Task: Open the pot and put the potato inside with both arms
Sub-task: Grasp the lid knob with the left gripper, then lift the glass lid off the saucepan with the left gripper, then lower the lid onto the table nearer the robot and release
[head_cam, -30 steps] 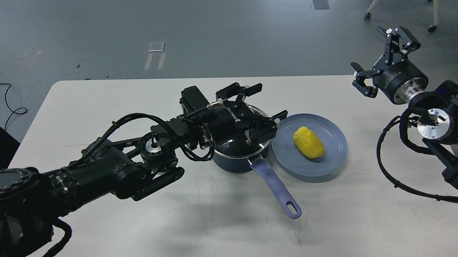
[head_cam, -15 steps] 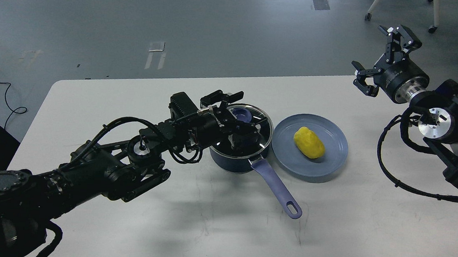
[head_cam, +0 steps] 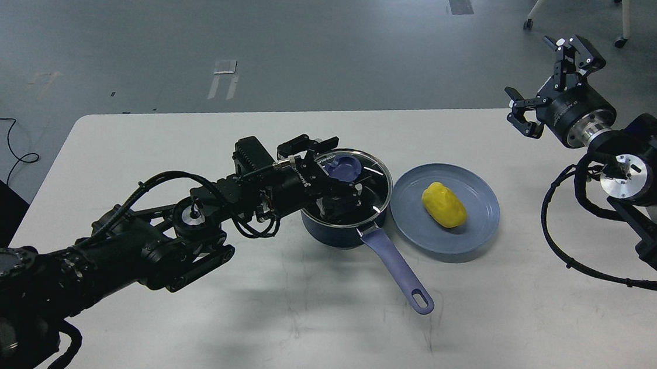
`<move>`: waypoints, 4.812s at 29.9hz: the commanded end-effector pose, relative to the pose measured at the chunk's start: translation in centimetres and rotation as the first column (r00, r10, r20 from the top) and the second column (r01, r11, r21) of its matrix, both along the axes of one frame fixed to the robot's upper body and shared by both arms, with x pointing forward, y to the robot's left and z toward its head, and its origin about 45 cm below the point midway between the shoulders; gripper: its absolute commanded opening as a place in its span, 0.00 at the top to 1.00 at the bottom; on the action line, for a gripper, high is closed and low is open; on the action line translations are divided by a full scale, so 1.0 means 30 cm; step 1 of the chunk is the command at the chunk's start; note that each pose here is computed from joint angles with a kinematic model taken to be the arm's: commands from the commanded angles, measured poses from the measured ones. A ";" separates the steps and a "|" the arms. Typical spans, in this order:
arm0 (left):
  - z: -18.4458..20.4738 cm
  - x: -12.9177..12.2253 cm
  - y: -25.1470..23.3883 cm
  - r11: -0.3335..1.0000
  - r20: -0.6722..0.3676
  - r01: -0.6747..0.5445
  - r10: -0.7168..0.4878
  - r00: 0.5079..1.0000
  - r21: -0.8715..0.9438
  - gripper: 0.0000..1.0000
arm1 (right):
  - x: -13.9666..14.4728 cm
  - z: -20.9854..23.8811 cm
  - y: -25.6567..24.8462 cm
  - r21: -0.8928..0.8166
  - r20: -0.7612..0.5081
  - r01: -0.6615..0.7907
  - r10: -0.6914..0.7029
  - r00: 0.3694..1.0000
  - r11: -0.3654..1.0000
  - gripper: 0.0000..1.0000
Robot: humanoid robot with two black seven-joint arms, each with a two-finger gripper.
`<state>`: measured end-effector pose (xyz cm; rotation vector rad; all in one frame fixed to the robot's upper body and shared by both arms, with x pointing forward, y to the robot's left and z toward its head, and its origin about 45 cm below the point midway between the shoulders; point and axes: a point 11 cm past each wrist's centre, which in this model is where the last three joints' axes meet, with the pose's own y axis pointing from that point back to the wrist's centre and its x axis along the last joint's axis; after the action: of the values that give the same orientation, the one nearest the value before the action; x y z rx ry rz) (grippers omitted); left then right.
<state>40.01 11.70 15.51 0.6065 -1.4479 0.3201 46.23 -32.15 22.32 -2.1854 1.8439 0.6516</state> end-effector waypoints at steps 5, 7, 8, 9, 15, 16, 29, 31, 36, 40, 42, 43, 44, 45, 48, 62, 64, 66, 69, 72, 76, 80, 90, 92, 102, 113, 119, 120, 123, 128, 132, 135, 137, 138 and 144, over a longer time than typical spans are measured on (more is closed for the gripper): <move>-0.019 -0.013 0.001 1.000 -0.009 0.010 -0.010 1.000 0.014 0.02 | 0.000 0.000 -0.005 -0.003 -0.001 0.004 -0.004 1.000 1.000 0.00; -0.021 -0.014 0.002 1.000 -0.011 0.009 -0.008 1.000 0.013 0.02 | 0.000 0.000 -0.005 -0.003 -0.001 0.004 -0.004 1.000 1.000 0.00; -0.023 -0.014 0.004 1.000 -0.013 0.006 -0.006 1.000 0.013 0.02 | 0.000 -0.001 -0.003 -0.002 0.000 0.004 -0.004 1.000 1.000 0.00; -0.023 -0.014 0.004 1.000 -0.014 0.007 -0.006 1.000 0.012 0.02 | 0.000 -0.002 -0.005 -0.003 -0.001 0.006 -0.006 1.000 1.000 0.00; -0.035 -0.028 0.004 1.000 -0.026 0.021 -0.021 0.999 0.008 0.11 | 0.000 -0.002 -0.009 -0.005 -0.002 0.010 -0.010 1.000 1.000 0.00; -0.035 -0.029 0.001 1.000 -0.026 0.023 -0.023 0.999 0.008 0.13 | 0.000 -0.002 -0.009 -0.005 -0.002 0.010 -0.010 1.000 1.000 0.00; -0.045 -0.004 0.046 0.999 -0.018 -0.009 0.009 1.000 0.035 0.49 | -0.008 -0.020 -0.017 -0.008 -0.012 0.019 -0.019 1.000 1.000 0.00; -0.045 -0.006 0.046 0.999 -0.018 -0.001 0.001 1.000 0.034 0.49 | -0.008 -0.021 -0.018 -0.010 -0.014 0.023 -0.023 1.000 1.000 0.00; -0.030 0.003 0.043 1.000 -0.008 0.003 -0.002 1.000 0.030 0.49 | -0.008 -0.021 -0.020 -0.011 -0.015 0.027 -0.027 1.000 1.000 0.00; 0.003 0.016 0.071 0.999 0.006 0.011 -0.011 1.000 0.030 0.48 | -0.008 -0.021 -0.020 -0.011 -0.015 0.027 -0.027 1.000 1.000 0.00; 0.026 0.031 0.080 0.999 0.021 0.011 -0.012 1.000 0.034 0.48 | -0.008 -0.021 -0.018 -0.011 -0.015 0.026 -0.026 1.000 1.000 0.00; 0.053 0.043 0.078 0.999 0.037 0.015 -0.017 0.999 0.033 0.48 | -0.008 -0.020 -0.017 -0.010 -0.014 0.024 -0.024 1.000 1.000 0.00; 0.064 0.046 0.076 0.999 0.042 0.019 -0.020 0.999 0.030 0.48 | -0.008 -0.020 -0.017 -0.010 -0.014 0.024 -0.024 1.000 1.000 0.00; 0.091 0.055 0.080 0.999 0.053 0.022 -0.023 0.998 0.024 0.48 | -0.007 -0.017 -0.015 -0.010 -0.012 0.023 -0.023 1.000 1.000 0.00; 0.166 0.076 0.082 1.000 0.062 0.012 -0.010 0.998 -0.028 0.48 | -0.004 -0.013 -0.015 -0.010 -0.010 0.023 -0.023 1.000 1.000 0.00; 0.312 0.166 0.261 0.997 0.157 -0.083 0.082 0.984 -0.005 0.48 | 0.004 -0.004 -0.006 -0.009 -0.004 0.020 -0.020 1.000 1.000 0.00; 0.326 0.168 0.327 0.994 0.169 -0.113 0.112 0.979 -0.001 0.48 | 0.004 -0.004 -0.006 -0.009 -0.004 0.020 -0.020 1.000 1.000 0.00; 0.340 0.160 0.416 0.988 0.174 -0.157 0.156 0.972 -0.007 0.48 | 0.005 -0.001 -0.005 -0.009 -0.002 0.020 -0.020 1.000 1.000 0.00; 0.337 0.141 0.507 0.978 0.157 -0.209 0.210 0.965 -0.019 0.48 | 0.004 -0.005 -0.003 -0.007 -0.004 0.019 -0.019 1.000 1.000 0.00; 0.309 0.114 0.614 0.963 0.140 -0.269 0.267 0.953 -0.003 0.48 | 0.003 -0.009 0.002 -0.008 -0.007 0.017 -0.017 1.000 1.000 0.00; 0.243 0.072 0.679 0.953 0.101 -0.302 0.298 0.949 0.026 0.48 | 0.001 -0.015 0.004 -0.009 -0.011 0.016 -0.016 1.000 1.000 0.00; 0.197 0.040 0.730 0.941 0.066 -0.337 0.335 0.940 0.035 0.47 | 0.004 -0.010 0.002 -0.011 -0.010 0.022 -0.022 1.000 1.000 0.00; 0.048 -0.053 0.794 0.914 -0.048 -0.402 0.404 0.913 0.047 0.46 | 0.013 0.013 -0.011 -0.021 -0.001 0.024 -0.024 1.000 0.999 0.00; -0.004 -0.095 0.793 0.918 -0.088 -0.393 0.397 0.914 0.056 0.45 | 0.013 0.012 -0.011 -0.022 0.000 0.024 -0.024 1.000 0.999 0.00; -0.111 -0.177 0.772 0.920 -0.166 -0.385 0.391 0.905 0.070 0.44 | 0.016 0.006 -0.041 -0.031 -0.008 0.048 -0.049 0.999 0.998 0.00; -0.151 -0.195 0.743 0.922 -0.192 -0.382 0.388 0.902 0.067 0.40 | 0.018 0.019 -0.063 -0.041 -0.001 0.056 -0.056 0.998 0.998 0.00; -0.170 -0.197 0.758 0.916 -0.194 -0.394 0.402 0.895 0.082 0.23 | 0.017 0.023 -0.077 -0.046 0.001 0.063 -0.063 0.998 0.997 0.00; -0.171 -0.197 0.755 0.917 -0.195 -0.391 0.400 0.896 0.081 0.21 | 0.017 0.027 -0.081 -0.046 0.004 0.064 -0.063 0.998 0.997 0.00; -0.190 -0.212 0.746 0.917 -0.210 -0.391 0.399 0.893 0.079 0.18 | 0.017 0.028 -0.087 -0.049 0.004 0.067 -0.067 0.998 0.997 0.00; -0.195 -0.217 0.740 0.918 -0.215 -0.388 0.395 0.893 0.077 0.06 | 0.016 0.030 -0.105 -0.056 0.004 0.075 -0.075 0.997 0.996 0.00; -0.188 -0.213 0.736 0.916 -0.223 -0.398 0.400 0.889 0.056 0.03 | 0.015 0.032 -0.111 -0.057 0.005 0.075 -0.075 0.997 0.996 0.00; -0.162 -0.197 0.737 0.901 -0.244 -0.433 0.419 0.875 -0.004 0.02 | 0.014 0.038 -0.118 -0.058 0.010 0.075 -0.075 0.997 0.995 0.00; -0.114 -0.172 0.742 0.875 -0.262 -0.479 0.447 0.855 -0.073 0.02 | 0.014 0.039 -0.117 -0.059 0.011 0.073 -0.072 0.997 0.996 0.00; -0.113 -0.172 0.742 0.875 -0.262 -0.479 0.447 0.855 -0.073 0.02 | 0.014 0.039 -0.117 -0.059 0.011 0.073 -0.072 0.997 0.996 0.00; 0.227 0.014 0.765 0.798 -0.188 -0.526 0.491 0.851 -0.296 0.02 | 0.028 0.067 -0.096 -0.061 0.029 0.055 -0.053 0.998 0.997 0.00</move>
<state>38.15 34.84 18.11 0.7776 -1.0416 0.8519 46.81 -35.42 23.83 -2.1494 1.9420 0.5709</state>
